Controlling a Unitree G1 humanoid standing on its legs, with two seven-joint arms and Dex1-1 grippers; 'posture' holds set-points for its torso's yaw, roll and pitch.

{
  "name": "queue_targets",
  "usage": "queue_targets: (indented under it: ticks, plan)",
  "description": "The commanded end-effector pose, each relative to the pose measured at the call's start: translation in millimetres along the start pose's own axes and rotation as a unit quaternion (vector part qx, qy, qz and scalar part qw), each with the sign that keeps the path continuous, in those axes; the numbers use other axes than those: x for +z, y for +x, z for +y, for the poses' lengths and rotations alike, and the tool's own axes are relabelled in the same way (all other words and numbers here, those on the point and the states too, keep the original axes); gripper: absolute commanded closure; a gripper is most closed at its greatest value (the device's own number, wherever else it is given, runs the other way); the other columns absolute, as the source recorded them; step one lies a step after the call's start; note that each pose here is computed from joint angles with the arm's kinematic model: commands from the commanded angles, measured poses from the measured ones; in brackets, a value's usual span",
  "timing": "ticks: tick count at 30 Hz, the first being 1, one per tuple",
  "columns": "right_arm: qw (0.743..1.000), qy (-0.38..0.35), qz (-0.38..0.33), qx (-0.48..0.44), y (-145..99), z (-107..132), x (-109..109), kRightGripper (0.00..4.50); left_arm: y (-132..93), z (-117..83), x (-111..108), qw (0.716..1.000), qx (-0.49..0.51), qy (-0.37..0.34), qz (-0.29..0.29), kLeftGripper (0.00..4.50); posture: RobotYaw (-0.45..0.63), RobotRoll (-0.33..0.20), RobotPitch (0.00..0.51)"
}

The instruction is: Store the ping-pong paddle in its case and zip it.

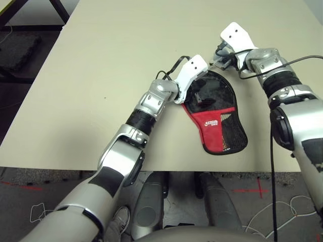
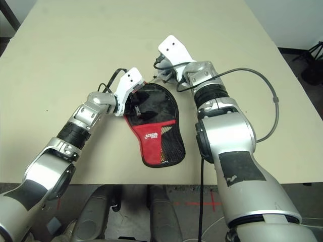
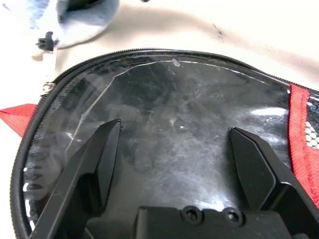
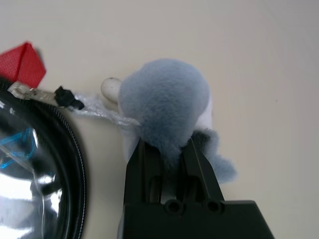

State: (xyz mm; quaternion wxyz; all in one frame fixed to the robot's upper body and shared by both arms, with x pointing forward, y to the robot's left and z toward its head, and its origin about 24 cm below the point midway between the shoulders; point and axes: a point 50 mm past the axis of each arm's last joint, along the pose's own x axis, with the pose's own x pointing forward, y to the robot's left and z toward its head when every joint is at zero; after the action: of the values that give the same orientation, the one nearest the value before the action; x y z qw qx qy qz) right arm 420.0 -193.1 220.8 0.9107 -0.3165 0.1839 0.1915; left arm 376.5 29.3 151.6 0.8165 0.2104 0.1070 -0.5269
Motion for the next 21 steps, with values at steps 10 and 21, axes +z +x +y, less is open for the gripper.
queue_targets:
  ticks: [10, 21]
  plan:
    - [0.991, -0.041, 0.128, -0.002, -62.6, -12.4, -75.7, 4.31, 8.5, -4.4, -45.9, 0.993, -0.01, -0.018, 0.112, 0.0, -0.06, 0.0, 0.246]
    - [0.971, -0.094, 0.204, 0.085, -135.9, 24.4, -92.4, 4.31, 10.2, -2.4, -42.6, 0.993, -0.012, -0.004, 0.116, 0.0, -0.11, 0.0, 0.241]
